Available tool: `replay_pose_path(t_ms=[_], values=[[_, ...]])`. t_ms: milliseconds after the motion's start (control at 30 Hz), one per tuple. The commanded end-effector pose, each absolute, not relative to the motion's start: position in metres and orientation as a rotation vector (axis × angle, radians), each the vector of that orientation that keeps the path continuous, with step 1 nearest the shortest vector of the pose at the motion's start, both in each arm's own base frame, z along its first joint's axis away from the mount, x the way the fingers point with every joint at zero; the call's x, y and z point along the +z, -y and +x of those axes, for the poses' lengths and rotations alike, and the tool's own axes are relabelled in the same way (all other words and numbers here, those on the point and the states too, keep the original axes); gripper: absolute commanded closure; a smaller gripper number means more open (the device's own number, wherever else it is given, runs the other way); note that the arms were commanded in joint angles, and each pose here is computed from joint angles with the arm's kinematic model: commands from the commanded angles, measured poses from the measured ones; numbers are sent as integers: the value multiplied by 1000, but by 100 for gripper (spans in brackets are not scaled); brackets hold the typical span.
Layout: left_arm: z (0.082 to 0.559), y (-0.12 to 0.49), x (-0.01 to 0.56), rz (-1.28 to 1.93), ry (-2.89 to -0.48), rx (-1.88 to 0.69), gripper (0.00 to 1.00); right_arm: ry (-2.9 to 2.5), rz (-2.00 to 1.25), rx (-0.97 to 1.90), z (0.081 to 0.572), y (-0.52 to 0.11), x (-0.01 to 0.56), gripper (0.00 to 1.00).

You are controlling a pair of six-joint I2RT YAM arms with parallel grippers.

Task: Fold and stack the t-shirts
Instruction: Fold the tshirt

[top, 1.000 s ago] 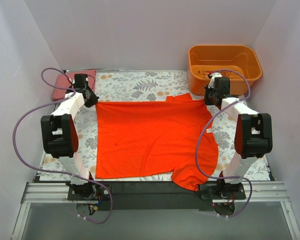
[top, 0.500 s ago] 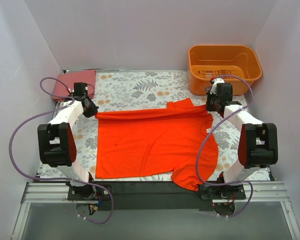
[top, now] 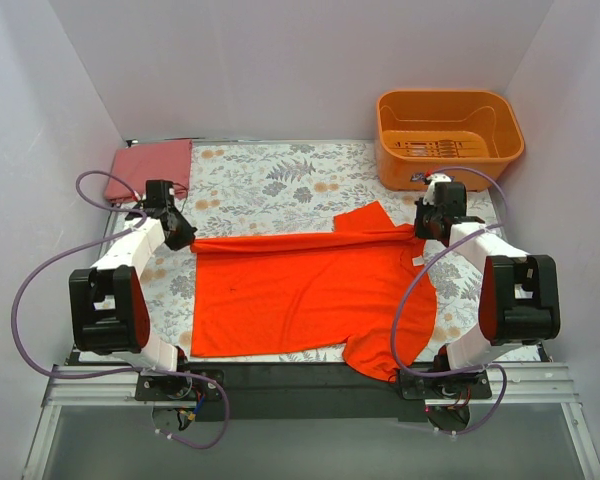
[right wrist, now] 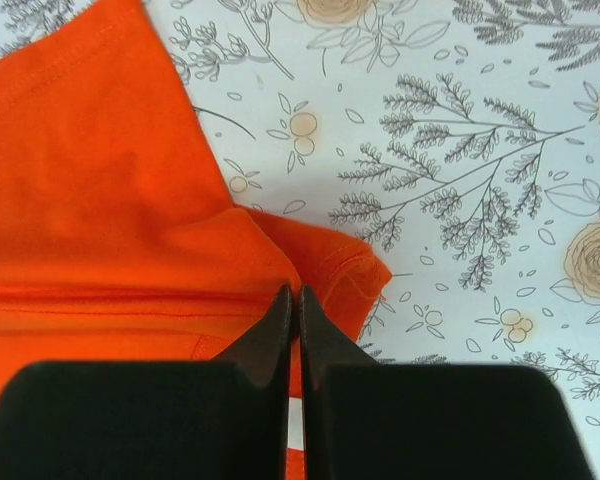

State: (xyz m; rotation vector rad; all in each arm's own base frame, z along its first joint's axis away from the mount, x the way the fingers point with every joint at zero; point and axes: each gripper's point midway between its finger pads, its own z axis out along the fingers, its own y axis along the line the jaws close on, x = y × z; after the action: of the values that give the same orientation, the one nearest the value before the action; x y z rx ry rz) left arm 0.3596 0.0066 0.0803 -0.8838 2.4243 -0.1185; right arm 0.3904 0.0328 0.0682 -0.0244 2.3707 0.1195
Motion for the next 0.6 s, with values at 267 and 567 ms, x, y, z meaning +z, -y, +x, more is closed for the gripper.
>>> replay_pose_path(t_ms=[267, 567], values=[[344, -10, 96, -899, -2372, -128, 100, -2313, 50, 78, 384, -14, 87, 99], [325, -7, 74, -920, -2424, -129, 100, -2350, 63, 78, 372, -14, 74, 99]])
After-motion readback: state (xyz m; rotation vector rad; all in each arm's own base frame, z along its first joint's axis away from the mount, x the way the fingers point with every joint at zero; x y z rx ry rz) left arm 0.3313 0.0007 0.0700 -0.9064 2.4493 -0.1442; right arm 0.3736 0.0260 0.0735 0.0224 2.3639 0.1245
